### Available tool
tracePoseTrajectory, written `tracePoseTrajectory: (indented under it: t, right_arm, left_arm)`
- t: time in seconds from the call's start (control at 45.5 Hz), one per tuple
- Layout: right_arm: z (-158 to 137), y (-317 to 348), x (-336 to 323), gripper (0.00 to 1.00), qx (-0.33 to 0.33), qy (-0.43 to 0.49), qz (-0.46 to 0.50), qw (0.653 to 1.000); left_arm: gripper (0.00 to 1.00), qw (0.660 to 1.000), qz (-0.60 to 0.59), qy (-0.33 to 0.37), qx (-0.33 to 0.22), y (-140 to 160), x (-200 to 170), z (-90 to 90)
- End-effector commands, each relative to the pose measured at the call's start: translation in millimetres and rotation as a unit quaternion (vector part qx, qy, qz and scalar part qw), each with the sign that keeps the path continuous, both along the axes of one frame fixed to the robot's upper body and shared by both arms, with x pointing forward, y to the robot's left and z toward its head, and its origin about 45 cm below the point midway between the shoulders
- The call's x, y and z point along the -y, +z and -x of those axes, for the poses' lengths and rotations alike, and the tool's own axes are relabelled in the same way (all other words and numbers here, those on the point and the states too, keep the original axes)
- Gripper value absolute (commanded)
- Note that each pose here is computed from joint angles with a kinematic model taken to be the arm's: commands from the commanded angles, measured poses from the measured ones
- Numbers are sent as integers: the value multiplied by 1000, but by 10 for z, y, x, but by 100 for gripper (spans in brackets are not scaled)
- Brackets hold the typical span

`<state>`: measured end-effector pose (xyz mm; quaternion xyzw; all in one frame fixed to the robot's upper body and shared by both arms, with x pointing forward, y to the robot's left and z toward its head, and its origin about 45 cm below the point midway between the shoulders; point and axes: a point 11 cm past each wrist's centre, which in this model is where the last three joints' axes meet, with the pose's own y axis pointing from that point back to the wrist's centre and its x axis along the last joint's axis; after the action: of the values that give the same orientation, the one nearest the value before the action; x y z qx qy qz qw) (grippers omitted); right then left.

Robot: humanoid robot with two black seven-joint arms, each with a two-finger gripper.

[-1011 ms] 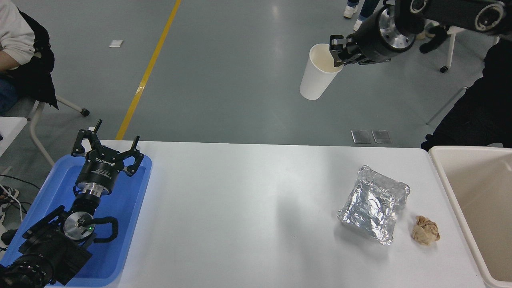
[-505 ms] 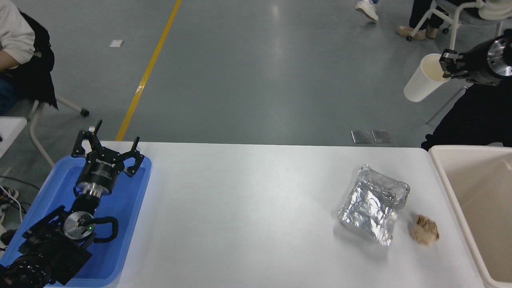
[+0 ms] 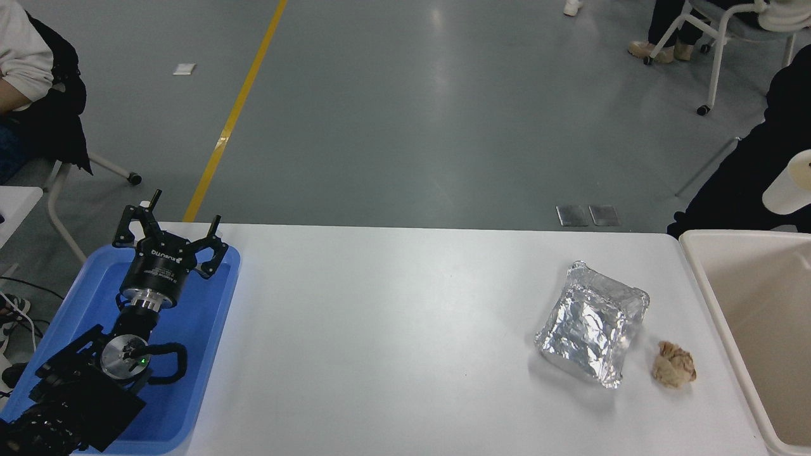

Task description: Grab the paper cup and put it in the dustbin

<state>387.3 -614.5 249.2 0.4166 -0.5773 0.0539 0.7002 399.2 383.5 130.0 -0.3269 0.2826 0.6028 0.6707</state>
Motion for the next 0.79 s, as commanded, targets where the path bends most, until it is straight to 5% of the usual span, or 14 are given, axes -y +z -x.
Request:
tracePoseTrajectory:
  t: [0.0,0.308,0.769]
  right_arm:
    - [429,-615,102,0,9,-35,33,999]
    - [954,-1471,-118,0,-20,-58,4,998]
    - [974,-1575,-204,0,-22,-54,2,998]
  left_arm:
    - [100,1000,0,0,0,0,0,0]
    - [100,1000,0,0,0,0,0,0]
    - [100,1000,0,0,0,0,-1,0]
